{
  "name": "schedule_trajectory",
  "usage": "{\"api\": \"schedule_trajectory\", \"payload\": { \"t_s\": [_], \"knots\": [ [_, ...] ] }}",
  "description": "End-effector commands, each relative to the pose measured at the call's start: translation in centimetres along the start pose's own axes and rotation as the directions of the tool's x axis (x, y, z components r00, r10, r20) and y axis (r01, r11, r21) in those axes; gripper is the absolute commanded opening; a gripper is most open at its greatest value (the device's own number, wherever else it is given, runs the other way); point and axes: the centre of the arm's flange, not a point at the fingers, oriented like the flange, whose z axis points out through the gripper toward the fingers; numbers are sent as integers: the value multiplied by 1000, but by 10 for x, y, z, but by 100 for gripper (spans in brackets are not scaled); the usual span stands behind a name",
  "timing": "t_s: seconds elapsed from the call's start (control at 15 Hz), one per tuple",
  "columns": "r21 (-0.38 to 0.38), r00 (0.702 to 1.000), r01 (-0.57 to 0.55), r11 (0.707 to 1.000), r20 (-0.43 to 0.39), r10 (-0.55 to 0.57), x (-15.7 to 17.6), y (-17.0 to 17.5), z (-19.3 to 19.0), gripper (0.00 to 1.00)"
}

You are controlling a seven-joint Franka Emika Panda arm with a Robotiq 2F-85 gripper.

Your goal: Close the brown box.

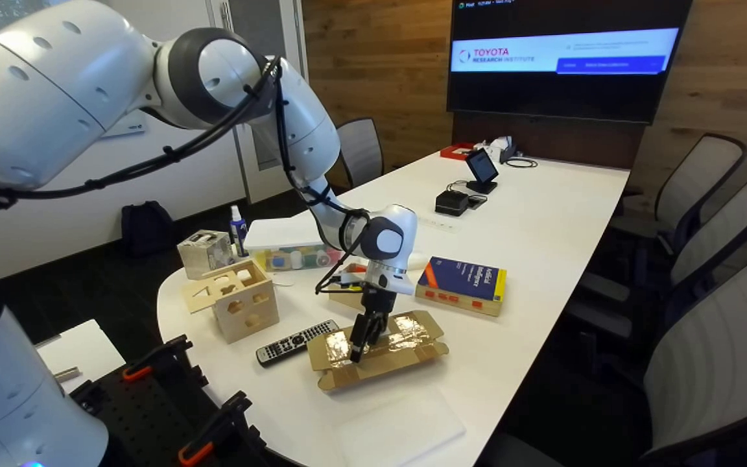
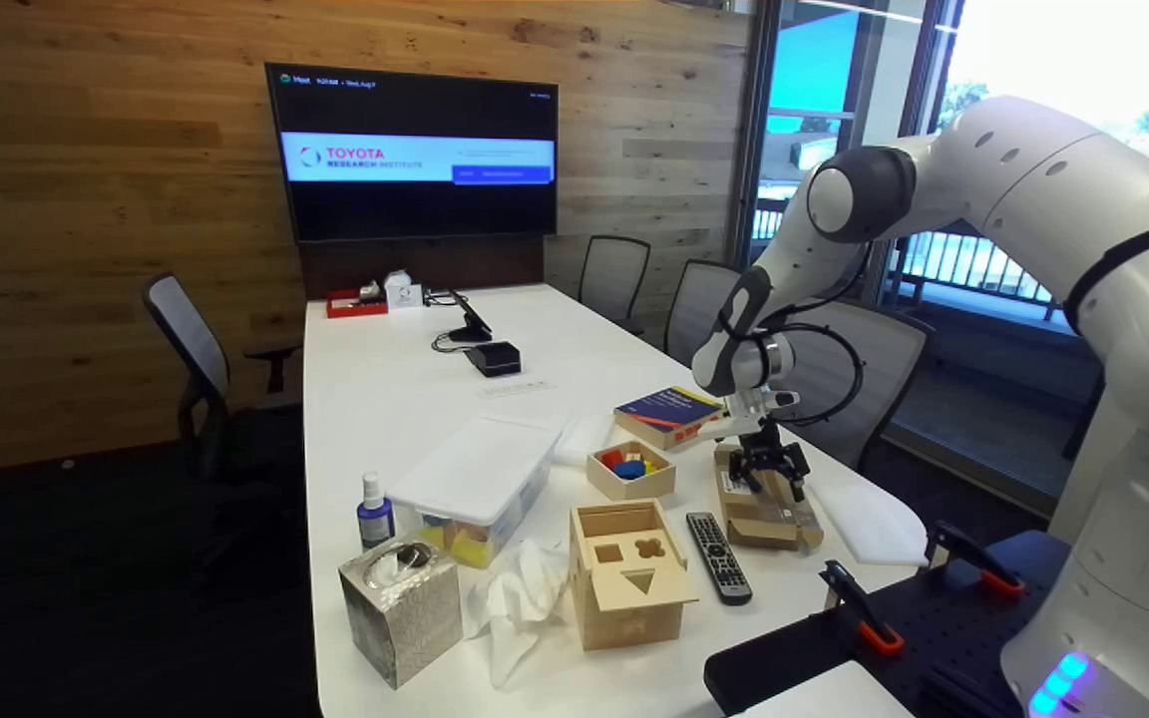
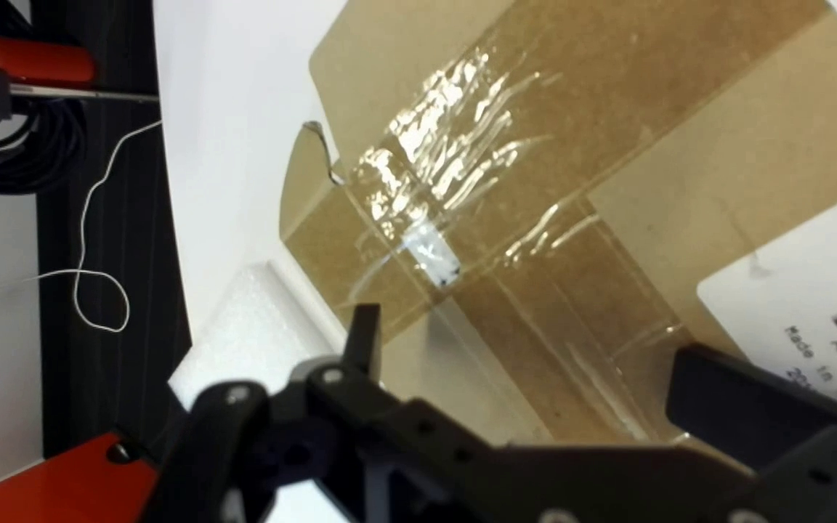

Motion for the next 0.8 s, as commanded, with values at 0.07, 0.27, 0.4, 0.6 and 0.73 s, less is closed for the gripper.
{"api": "schedule_trajectory", "payload": {
  "t_s": [0.07,0.27,0.4,0.6,0.73],
  "knots": [
    [45,1000,20,999,11,-21,4,-15,27,100],
    [24,997,80,996,-8,-80,4,8,2,100],
    [8,994,112,994,-15,-112,5,24,-13,100],
    [-14,988,149,989,-46,-149,4,47,-36,100],
    [-18,982,169,985,-76,-170,3,61,-56,100]
  ]
}}
